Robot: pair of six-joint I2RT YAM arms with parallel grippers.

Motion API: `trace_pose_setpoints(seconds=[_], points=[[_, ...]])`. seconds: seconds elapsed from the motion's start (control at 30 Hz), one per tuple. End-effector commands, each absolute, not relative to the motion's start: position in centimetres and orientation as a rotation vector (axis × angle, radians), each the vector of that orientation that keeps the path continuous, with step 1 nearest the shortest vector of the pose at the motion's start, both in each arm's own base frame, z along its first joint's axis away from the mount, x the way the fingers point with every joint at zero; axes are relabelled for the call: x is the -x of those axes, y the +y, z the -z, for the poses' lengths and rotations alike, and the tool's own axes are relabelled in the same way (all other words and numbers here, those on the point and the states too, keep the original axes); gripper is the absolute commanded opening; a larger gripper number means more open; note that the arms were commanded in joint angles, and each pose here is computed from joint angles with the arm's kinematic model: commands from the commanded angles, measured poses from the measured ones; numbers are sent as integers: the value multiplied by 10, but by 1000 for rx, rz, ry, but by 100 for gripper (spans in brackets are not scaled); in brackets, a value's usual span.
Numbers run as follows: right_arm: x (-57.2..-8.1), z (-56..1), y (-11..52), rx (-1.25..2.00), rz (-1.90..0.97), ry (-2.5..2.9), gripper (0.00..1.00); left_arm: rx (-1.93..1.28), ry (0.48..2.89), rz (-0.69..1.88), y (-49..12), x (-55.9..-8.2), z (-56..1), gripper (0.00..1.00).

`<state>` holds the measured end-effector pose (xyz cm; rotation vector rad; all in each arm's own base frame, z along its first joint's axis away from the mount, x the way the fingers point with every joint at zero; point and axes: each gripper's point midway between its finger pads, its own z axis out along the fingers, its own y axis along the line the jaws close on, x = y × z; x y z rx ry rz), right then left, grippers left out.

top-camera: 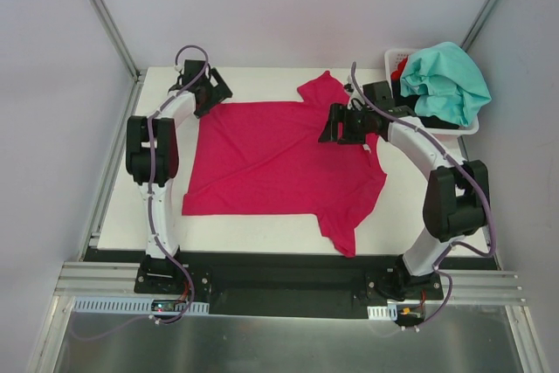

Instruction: Fold and stack the t-shirts

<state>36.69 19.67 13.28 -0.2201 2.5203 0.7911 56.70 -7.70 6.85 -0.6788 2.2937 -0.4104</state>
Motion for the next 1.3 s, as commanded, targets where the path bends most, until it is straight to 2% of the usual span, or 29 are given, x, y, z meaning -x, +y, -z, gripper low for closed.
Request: trace_pose_setpoints(seconds=[0.0,0.27,0.6,0.8,1.27], points=[[-390,-159,202,266,-852,2385,77,674,2279,381,-65,-582,-62,99],[-443,-150,221,325,-1032,2290,77,698,2277,374,-61,-585,-54,99],[-512,-108,181,159,-1023,2346,79,704,2252,347,-48,-594,-52,99],[-527,-84,171,80,-1071,2389,80,720,2246,372,-43,-599,-52,99],[-553,-77,162,-19,-1168,2368,84,714,2205,375,-39,-614,-64,99]])
